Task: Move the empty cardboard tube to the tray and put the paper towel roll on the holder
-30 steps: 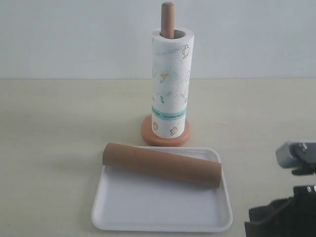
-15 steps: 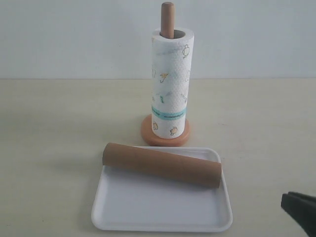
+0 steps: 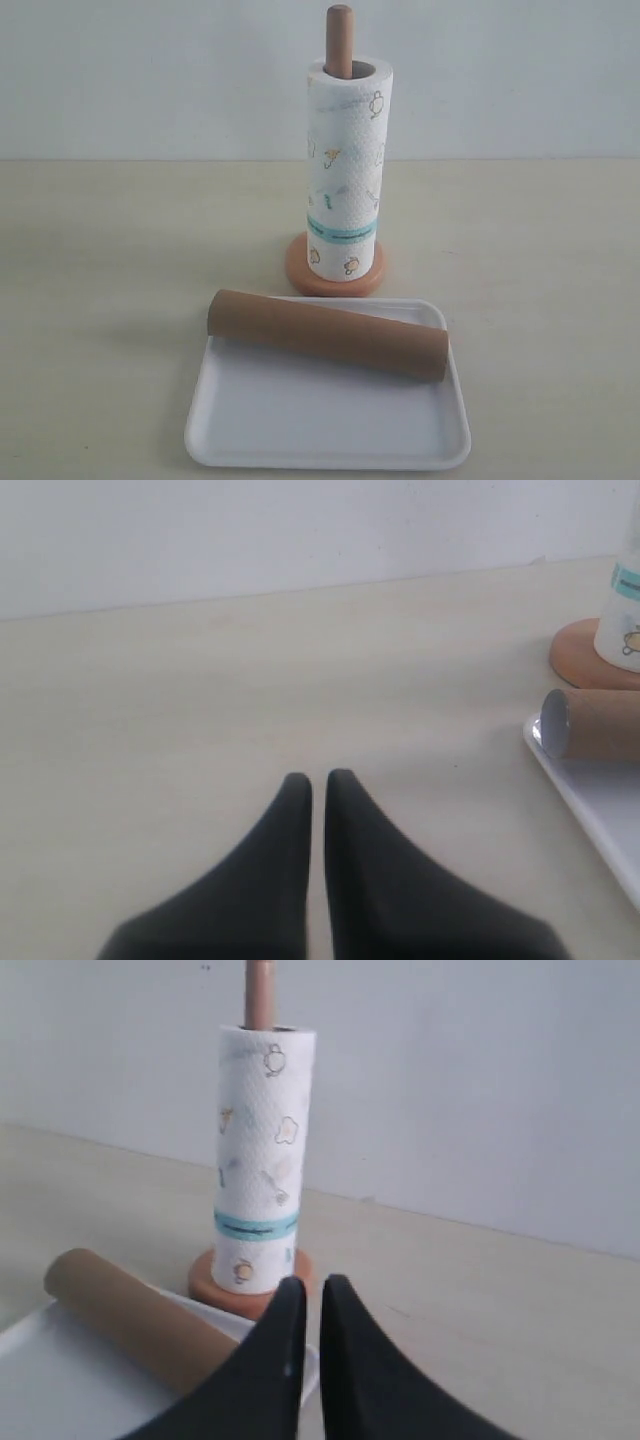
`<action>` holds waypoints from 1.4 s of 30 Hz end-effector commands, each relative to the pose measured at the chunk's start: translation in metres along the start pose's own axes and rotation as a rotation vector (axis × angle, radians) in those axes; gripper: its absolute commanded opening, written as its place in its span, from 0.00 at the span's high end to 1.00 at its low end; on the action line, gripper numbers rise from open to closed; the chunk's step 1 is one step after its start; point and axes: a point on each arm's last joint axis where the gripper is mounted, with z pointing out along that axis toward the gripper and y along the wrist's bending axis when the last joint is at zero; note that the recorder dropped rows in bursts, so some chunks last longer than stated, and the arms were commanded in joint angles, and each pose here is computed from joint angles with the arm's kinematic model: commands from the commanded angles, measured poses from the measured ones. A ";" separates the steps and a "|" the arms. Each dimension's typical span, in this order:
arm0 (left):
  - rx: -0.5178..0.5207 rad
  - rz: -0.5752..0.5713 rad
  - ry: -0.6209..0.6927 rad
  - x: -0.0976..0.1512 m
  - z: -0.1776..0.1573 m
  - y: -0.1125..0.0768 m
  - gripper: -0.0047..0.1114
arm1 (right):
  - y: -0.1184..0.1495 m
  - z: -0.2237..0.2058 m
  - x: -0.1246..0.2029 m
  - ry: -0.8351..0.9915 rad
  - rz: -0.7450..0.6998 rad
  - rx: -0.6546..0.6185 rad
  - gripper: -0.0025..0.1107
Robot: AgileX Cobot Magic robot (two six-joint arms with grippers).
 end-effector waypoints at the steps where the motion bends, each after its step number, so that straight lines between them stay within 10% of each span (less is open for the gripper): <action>1: 0.001 -0.013 -0.006 0.000 0.000 0.000 0.92 | -0.006 -0.001 0.005 0.039 -0.050 0.128 0.93; 7: 0.001 -0.013 -0.006 0.000 0.000 0.000 0.92 | -0.022 -0.005 0.008 0.077 -0.033 0.431 0.93; 22: 0.001 -0.013 -0.006 0.000 0.000 0.000 0.92 | -0.018 -0.007 0.027 0.231 0.269 0.438 0.93; 42: 0.001 -0.013 -0.006 0.000 0.000 0.000 0.92 | -0.028 -0.013 0.030 0.250 0.293 0.567 0.93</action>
